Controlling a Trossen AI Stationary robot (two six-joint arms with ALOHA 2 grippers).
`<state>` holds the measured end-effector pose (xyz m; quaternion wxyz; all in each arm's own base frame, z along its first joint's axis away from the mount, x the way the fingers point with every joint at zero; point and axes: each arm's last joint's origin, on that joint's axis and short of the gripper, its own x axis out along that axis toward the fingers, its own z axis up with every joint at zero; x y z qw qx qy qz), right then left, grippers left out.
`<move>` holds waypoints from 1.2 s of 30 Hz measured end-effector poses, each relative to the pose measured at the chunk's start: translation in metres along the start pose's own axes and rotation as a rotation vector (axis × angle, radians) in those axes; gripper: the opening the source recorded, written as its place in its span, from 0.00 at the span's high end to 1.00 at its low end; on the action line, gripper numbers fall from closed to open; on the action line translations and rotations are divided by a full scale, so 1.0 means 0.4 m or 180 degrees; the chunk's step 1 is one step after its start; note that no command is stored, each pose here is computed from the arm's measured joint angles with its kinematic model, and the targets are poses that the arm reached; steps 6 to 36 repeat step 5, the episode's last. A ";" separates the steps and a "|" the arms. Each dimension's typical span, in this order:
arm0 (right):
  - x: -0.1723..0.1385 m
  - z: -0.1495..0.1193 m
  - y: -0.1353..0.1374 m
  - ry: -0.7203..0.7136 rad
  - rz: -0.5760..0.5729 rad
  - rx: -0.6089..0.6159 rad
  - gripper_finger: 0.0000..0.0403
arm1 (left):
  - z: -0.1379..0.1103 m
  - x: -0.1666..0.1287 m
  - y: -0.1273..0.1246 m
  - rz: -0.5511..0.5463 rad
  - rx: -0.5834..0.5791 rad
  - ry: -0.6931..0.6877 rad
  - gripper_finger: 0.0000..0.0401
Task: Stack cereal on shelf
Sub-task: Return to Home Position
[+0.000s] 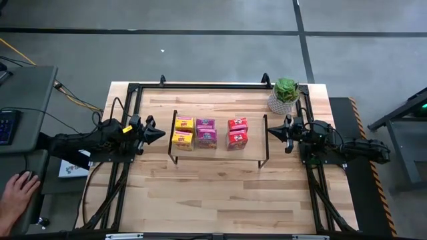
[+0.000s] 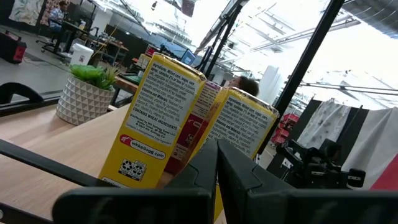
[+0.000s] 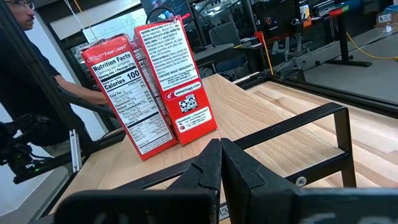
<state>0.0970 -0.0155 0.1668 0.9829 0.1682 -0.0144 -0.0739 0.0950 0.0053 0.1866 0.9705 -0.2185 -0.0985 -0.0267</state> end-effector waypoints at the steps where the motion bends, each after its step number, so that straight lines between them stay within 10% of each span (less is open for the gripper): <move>1: 0.000 0.000 0.000 0.0000 0.0000 0.0000 1.00 | 0.000 0.000 0.000 0.0000 0.0000 -0.0001 0.99; 36: 0.000 0.000 0.000 0.0000 0.0001 0.0000 1.00 | 0.000 0.000 0.000 0.0000 0.0000 -0.0001 0.99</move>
